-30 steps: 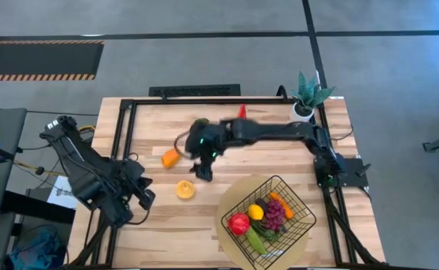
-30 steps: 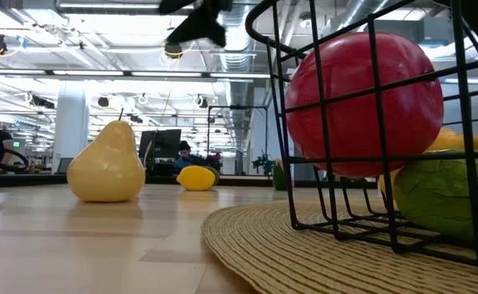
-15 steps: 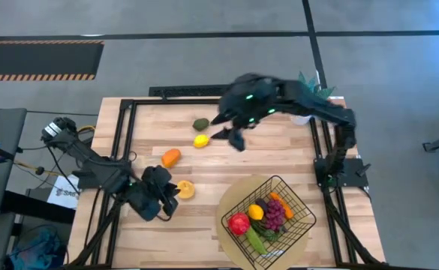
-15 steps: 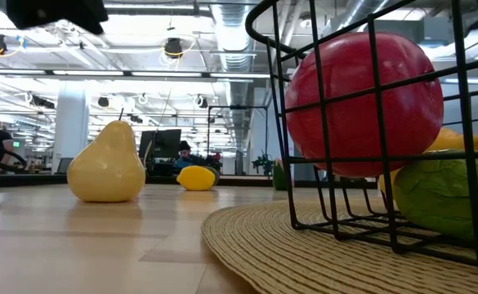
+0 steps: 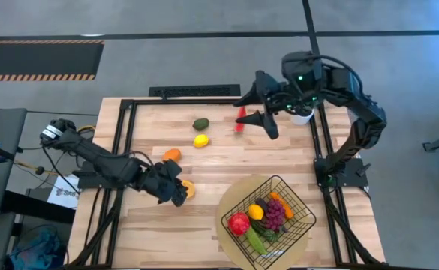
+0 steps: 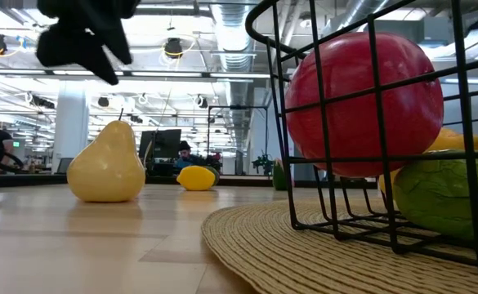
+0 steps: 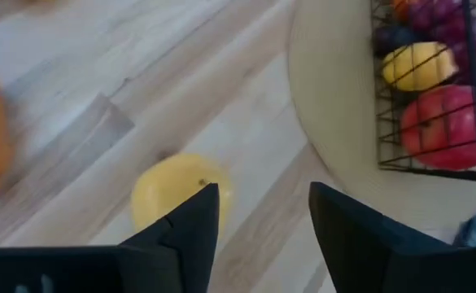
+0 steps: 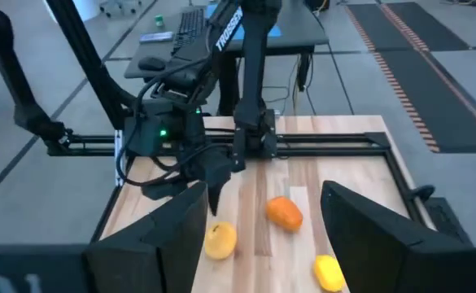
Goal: Build produce basket
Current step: Put the pear into the mesh basket
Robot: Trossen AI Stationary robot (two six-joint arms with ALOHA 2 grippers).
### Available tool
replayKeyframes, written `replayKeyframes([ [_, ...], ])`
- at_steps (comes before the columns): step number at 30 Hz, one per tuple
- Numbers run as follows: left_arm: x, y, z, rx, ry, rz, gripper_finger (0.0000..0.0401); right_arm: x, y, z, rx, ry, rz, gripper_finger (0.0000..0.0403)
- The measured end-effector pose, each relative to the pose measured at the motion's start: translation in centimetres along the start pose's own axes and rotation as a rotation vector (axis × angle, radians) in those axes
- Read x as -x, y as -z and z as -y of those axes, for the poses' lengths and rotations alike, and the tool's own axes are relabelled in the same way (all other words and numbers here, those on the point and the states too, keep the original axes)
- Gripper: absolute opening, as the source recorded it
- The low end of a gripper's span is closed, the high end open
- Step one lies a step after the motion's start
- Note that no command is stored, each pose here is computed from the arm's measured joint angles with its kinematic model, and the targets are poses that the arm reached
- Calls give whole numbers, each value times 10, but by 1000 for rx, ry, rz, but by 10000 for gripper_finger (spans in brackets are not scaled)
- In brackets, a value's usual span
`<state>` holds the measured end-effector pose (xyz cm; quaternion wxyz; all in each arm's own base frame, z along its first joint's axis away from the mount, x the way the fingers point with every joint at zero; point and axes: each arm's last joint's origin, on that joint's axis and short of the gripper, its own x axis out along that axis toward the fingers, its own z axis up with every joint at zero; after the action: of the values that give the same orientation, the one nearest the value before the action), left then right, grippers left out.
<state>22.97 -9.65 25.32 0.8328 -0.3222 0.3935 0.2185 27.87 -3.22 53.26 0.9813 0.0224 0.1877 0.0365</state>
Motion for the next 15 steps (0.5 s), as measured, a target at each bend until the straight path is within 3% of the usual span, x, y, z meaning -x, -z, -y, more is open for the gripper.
replayKeyframes([
  [6, -5, -7, -2, 12, -3, 3, 171, 0, 2, 3, 4, 9, -16, 260],
  [15, -38, 2, -3, -46, -99, -153, 170, -4, 4, 4, 4, 8, -44, 260],
])
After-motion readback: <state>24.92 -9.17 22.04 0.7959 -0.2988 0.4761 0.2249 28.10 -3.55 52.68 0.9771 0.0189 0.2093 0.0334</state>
